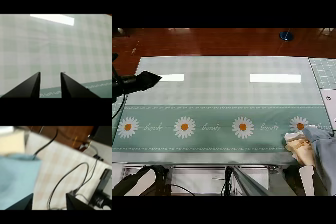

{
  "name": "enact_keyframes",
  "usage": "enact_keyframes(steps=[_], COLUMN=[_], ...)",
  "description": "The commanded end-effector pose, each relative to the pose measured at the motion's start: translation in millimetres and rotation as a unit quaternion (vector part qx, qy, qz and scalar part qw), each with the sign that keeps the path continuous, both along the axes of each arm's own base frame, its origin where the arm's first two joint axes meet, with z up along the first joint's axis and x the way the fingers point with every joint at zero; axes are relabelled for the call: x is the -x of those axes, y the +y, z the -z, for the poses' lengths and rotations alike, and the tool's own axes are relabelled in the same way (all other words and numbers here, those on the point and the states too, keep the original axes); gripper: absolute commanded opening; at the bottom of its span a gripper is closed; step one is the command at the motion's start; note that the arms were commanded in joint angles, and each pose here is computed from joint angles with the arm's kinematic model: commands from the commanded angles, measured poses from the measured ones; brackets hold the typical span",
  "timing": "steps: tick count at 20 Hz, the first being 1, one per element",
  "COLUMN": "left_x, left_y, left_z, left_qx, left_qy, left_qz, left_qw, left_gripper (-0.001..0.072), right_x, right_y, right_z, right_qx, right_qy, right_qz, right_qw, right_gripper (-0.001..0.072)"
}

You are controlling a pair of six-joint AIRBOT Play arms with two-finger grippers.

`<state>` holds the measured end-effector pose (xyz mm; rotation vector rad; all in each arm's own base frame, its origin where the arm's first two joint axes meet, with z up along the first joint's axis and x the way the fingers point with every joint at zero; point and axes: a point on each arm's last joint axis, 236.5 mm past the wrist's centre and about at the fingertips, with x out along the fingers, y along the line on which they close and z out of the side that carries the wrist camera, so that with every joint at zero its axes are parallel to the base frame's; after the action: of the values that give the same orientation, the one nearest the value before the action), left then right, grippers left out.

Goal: Fold the shirts.

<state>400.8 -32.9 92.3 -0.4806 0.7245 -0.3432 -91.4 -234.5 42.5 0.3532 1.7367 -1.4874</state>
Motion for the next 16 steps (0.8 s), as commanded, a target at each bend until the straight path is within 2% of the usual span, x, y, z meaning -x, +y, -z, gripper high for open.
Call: enact_keyframes(steps=[1,2,3,4,5,6,7,8,9,10,11,12,14,16], left_x=[-1,-1,-1,-1,-3,-7,-14,-18,-19,-20,-18,-16,-9,0], left_y=[6,6,6,6,7,10,11,5,-11,-29,-49,-66,-76,-64], left_z=[0,0,0,0,2,5,8,10,9,5,0,-3,7,25], left_qx=[-0.001,-0.001,-0.001,-0.011,-0.021,-0.021,-0.021,-0.024,-0.029,-0.033,-0.047,-0.075,-0.132,-0.205], left_qy=[-0.001,-0.001,-0.001,-0.007,-0.013,-0.013,-0.015,-0.016,-0.019,-0.023,-0.030,-0.032,0.015,0.062], left_qz=[-0.007,-0.007,-0.007,0.000,0.005,-0.002,-0.010,-0.004,0.024,0.053,0.084,0.113,0.109,0.083], left_qw=[1.000,1.000,1.000,1.000,1.000,1.000,1.000,1.000,0.999,0.998,0.995,0.990,0.985,0.973], left_gripper=[0.0334,0.0335,0.0350,0.0427,0.0562,0.0612,0.0613,0.0613,0.0610,0.0604,0.0601,0.0599,0.0599,0.0598], right_x=[-43,-95,-176,-250,-299,-338,-395,-454,-509,-539,-550,-548,-526,-495], right_y=[-58,-82,-109,-126,-134,-127,-99,-47,29,110,172,214,252,252], right_z=[-13,-20,-50,-106,-165,-190,-199,-199,-187,-165,-141,-112,-49,-5], right_qx=[0.158,0.204,0.265,0.327,0.356,0.324,0.258,0.179,0.074,-0.040,-0.128,-0.190,-0.250,-0.259], right_qy=[-0.110,-0.228,-0.401,-0.577,-0.731,-0.805,-0.822,-0.798,-0.751,-0.709,-0.674,-0.628,-0.512,-0.385], right_qz=[-0.013,-0.034,-0.066,-0.069,-0.010,0.036,-0.021,-0.162,-0.330,-0.436,-0.483,-0.510,-0.543,-0.577], right_qw=[0.981,0.951,0.874,0.745,0.582,0.496,0.507,0.551,0.567,0.552,0.545,0.556,0.617,0.671], right_gripper=[0.0452,0.0392,0.0334,0.0325,0.0325,0.0325,0.0326,0.0326,0.0324,0.0324,0.0324,0.0324,0.0324,0.0328])
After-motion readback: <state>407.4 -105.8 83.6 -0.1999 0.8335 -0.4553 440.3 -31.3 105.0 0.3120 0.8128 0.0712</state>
